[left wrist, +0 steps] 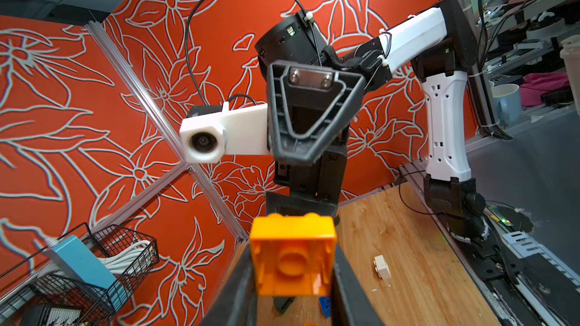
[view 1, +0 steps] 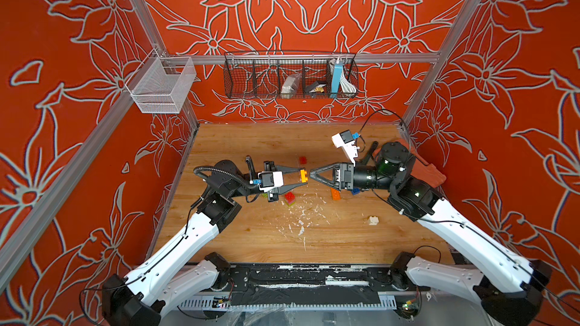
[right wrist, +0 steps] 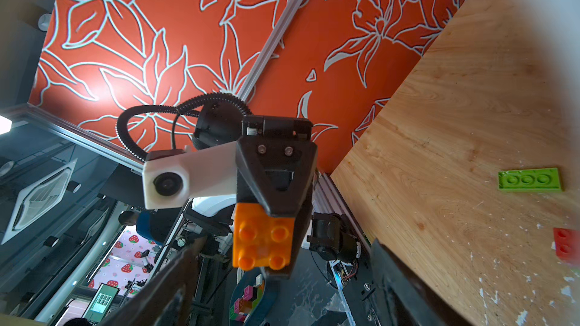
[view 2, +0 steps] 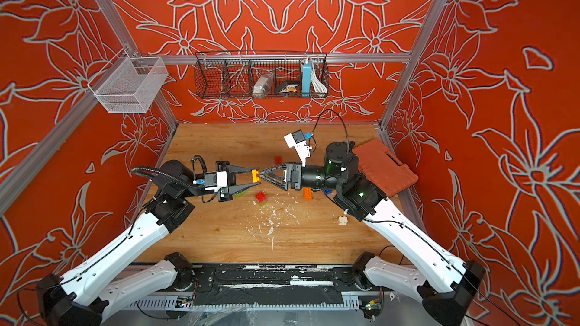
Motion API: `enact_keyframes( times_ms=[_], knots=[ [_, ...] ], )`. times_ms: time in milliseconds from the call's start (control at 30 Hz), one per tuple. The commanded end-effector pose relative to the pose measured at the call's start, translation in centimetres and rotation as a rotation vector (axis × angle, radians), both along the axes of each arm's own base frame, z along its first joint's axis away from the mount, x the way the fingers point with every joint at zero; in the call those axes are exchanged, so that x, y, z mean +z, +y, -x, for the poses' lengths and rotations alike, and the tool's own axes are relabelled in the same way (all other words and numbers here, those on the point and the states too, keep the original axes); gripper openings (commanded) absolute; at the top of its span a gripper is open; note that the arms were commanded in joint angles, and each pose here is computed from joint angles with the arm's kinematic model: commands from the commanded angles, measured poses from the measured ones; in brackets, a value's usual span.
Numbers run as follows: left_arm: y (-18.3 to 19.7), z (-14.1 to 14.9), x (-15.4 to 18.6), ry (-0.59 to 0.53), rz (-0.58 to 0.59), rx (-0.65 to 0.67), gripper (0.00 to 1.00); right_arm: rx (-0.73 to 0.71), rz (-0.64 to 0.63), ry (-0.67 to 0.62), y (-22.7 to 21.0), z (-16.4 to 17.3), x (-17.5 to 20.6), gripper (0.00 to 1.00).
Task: Assemble the letter r with lego
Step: Pick up the lego brick from the center of the board.
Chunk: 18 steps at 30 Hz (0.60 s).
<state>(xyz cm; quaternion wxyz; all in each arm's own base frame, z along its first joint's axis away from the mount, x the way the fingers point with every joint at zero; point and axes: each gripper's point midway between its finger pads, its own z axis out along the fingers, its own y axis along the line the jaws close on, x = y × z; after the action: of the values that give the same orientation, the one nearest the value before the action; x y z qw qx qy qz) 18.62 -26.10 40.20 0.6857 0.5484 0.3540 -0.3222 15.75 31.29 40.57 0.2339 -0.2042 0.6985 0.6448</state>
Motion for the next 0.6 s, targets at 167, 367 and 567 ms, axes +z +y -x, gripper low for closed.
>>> enact_keyframes(
  times_ms=[167,367,567],
  knots=[
    [0.0,0.5,0.5,-0.050,-0.013,-0.031,0.00,0.050,-0.071,-0.018,0.7,1.2,2.3,0.76],
    [0.0,0.5,0.5,-0.047,-0.012,-0.032,0.00,0.068,-0.071,-0.012,0.9,1.5,2.5,0.67],
    [0.0,0.6,0.6,-0.045,-0.010,-0.036,0.00,0.079,-0.064,-0.005,1.1,1.8,2.1,0.57]
  ],
)
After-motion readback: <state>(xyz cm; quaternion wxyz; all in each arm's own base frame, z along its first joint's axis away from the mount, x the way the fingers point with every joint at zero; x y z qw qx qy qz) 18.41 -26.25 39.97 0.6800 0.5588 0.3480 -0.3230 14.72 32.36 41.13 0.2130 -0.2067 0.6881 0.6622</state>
